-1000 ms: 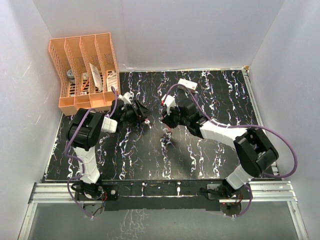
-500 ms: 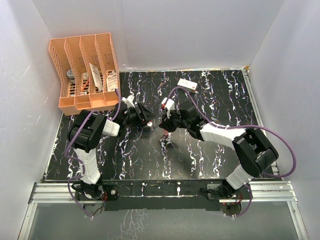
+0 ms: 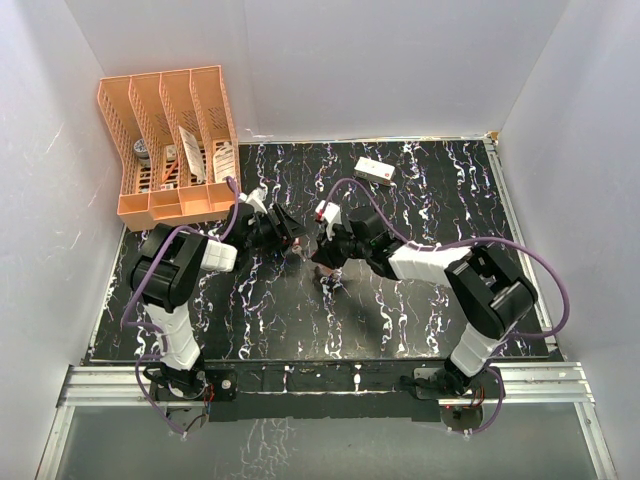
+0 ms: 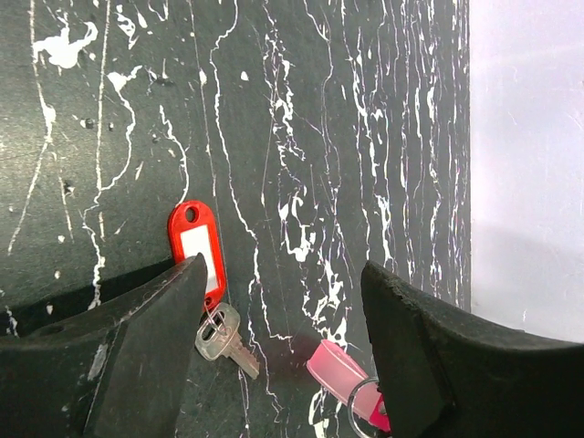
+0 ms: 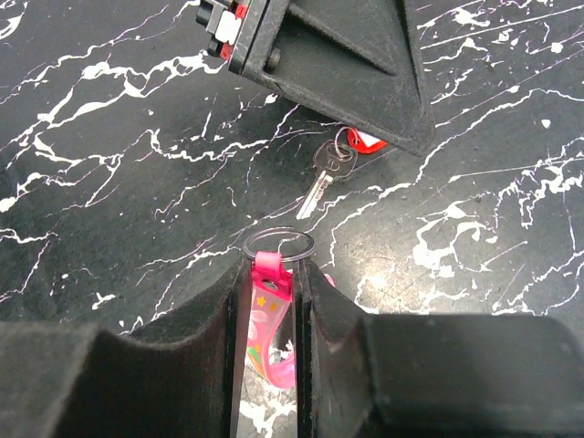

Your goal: Put the keys on the keyring

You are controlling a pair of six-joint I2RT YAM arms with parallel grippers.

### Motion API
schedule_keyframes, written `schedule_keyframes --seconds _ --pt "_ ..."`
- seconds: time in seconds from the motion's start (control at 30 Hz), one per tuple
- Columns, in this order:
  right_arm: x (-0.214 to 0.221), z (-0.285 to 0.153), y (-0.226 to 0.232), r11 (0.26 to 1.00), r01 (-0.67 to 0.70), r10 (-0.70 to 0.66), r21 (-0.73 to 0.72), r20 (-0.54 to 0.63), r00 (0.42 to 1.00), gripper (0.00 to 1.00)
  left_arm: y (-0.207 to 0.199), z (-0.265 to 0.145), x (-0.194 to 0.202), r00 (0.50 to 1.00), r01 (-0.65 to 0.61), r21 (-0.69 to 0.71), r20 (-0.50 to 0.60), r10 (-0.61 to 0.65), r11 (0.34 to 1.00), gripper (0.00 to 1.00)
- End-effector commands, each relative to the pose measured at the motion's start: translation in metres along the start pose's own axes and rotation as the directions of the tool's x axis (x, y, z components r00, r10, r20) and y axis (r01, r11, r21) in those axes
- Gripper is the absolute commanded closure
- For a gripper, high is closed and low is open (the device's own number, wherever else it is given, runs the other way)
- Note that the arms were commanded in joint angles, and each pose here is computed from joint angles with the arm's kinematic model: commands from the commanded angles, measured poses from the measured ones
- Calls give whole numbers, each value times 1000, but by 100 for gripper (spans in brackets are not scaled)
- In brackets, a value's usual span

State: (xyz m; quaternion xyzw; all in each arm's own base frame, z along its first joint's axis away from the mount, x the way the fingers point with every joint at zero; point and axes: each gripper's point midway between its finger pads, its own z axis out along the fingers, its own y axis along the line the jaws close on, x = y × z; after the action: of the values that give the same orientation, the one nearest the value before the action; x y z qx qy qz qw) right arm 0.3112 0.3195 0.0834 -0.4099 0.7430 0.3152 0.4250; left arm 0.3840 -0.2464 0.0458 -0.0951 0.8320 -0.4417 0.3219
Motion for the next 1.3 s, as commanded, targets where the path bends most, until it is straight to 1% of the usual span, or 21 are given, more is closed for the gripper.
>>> schedule_keyframes --seconds 0.0,0.17,0.23,0.43,0.93,1.1,1.17,1.27 --pt "-37 10 -2 999 46 -44 -19 101 994 97 -16 -5 -20 998 -43 11 48 42 999 33" --pt "-42 17 -5 998 66 -63 -24 106 992 97 -16 -7 -21 998 -38 16 55 37 999 32" --pt "-34 24 -6 997 68 -65 -34 87 994 97 -17 -7 -22 998 -38 23 59 36 999 32" --pt "-31 33 -10 997 67 -64 -39 77 995 97 -17 -4 -22 998 -29 40 59 26 999 33" --pt "-30 36 -12 997 70 -67 -37 75 995 97 -21 3 -22 999 2 83 52 -7 997 33" --pt "-32 32 -14 998 62 -61 -13 84 995 97 -22 -10 -38 993 -33 16 114 31 999 32" --pt "-32 30 -15 998 58 -58 -3 84 995 97 -20 -21 -49 987 -52 -29 150 56 998 31" --pt "-31 26 -15 999 52 -53 8 85 995 97 -15 -40 -66 977 -45 -86 205 61 995 31"
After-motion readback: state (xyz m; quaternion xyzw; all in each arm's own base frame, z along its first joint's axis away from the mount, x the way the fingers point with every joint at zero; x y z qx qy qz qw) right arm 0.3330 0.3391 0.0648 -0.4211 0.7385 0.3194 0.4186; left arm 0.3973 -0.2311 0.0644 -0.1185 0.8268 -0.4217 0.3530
